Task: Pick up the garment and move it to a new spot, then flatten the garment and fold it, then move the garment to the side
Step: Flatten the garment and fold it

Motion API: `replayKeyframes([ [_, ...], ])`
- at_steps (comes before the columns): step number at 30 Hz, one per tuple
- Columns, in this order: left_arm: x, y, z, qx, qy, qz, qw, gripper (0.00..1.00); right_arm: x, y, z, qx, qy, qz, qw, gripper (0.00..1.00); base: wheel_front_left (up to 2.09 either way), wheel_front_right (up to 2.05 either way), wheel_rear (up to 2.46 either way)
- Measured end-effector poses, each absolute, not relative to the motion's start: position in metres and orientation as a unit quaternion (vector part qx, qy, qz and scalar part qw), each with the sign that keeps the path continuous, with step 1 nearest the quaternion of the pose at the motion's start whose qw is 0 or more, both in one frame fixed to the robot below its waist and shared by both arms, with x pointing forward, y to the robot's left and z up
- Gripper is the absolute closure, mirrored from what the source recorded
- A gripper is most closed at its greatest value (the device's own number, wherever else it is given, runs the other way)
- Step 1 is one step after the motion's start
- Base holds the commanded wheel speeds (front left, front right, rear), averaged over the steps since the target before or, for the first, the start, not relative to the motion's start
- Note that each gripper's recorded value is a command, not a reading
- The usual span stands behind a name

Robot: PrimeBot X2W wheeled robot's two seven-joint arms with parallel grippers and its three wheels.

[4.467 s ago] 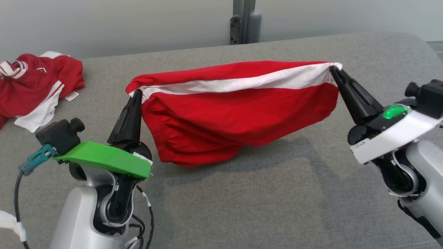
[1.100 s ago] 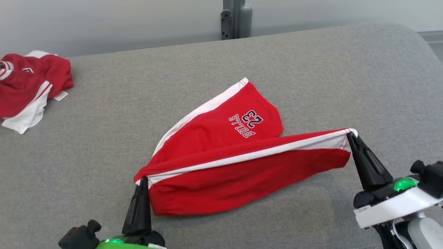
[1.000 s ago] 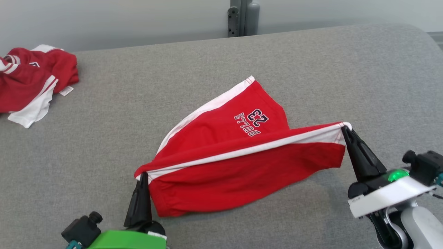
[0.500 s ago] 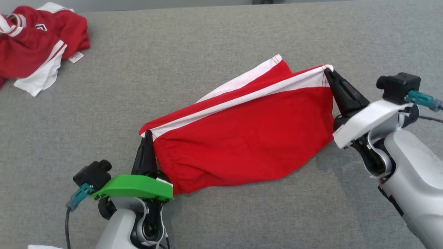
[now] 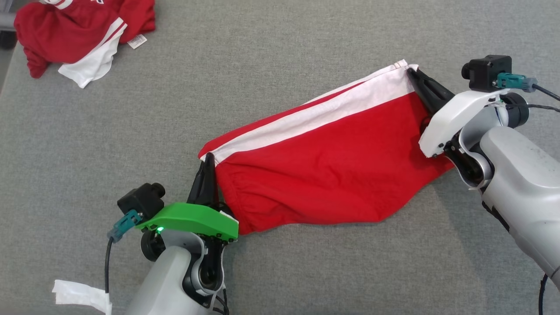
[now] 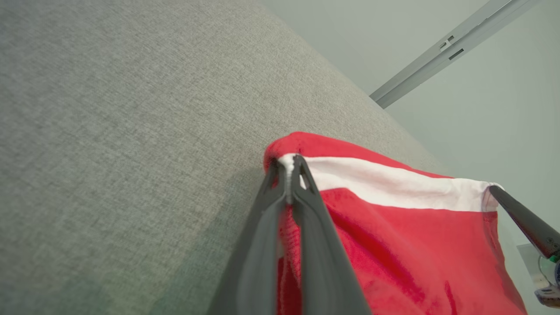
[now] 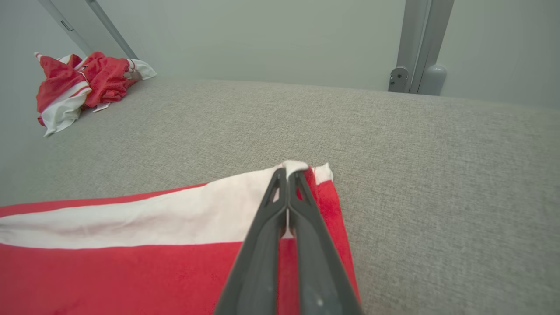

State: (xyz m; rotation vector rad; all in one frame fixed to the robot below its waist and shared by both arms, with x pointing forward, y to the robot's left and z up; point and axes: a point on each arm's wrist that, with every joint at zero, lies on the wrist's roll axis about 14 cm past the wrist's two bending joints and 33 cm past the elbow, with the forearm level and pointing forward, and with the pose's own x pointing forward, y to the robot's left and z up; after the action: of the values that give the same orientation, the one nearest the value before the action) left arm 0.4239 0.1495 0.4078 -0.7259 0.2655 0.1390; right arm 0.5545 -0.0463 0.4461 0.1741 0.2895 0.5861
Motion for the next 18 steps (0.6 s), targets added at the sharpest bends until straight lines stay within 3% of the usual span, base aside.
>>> replayKeyframes([
  [8,0.422,0.149,0.404,-0.345,0.138,0.070,0.926,1.00,0.565,-0.040,0.430,0.066,0.159,0.289,0.942,1.00,0.00,0.00,0.00],
  [9,0.422,0.150,0.405,-0.343,0.138,0.070,0.926,1.00,0.565,-0.039,0.429,0.063,0.160,0.291,0.941,0.94,0.00,0.00,0.00],
  [10,0.422,0.150,0.407,-0.338,0.135,0.070,0.929,1.00,0.565,-0.037,0.429,0.061,0.161,0.293,0.940,0.65,0.00,0.00,0.00],
  [11,0.422,0.151,0.409,-0.332,0.132,0.070,0.931,0.64,0.565,-0.035,0.429,0.059,0.159,0.297,0.940,0.20,0.00,0.00,0.00],
  [12,0.423,0.152,0.411,-0.323,0.129,0.070,0.935,0.02,0.565,-0.033,0.430,0.058,0.156,0.299,0.940,0.00,0.00,0.00,0.00],
  [18,0.424,0.156,0.431,-0.263,0.094,0.056,0.958,0.00,0.572,-0.037,0.442,0.055,0.133,0.292,0.946,0.00,0.00,0.00,0.00],
])
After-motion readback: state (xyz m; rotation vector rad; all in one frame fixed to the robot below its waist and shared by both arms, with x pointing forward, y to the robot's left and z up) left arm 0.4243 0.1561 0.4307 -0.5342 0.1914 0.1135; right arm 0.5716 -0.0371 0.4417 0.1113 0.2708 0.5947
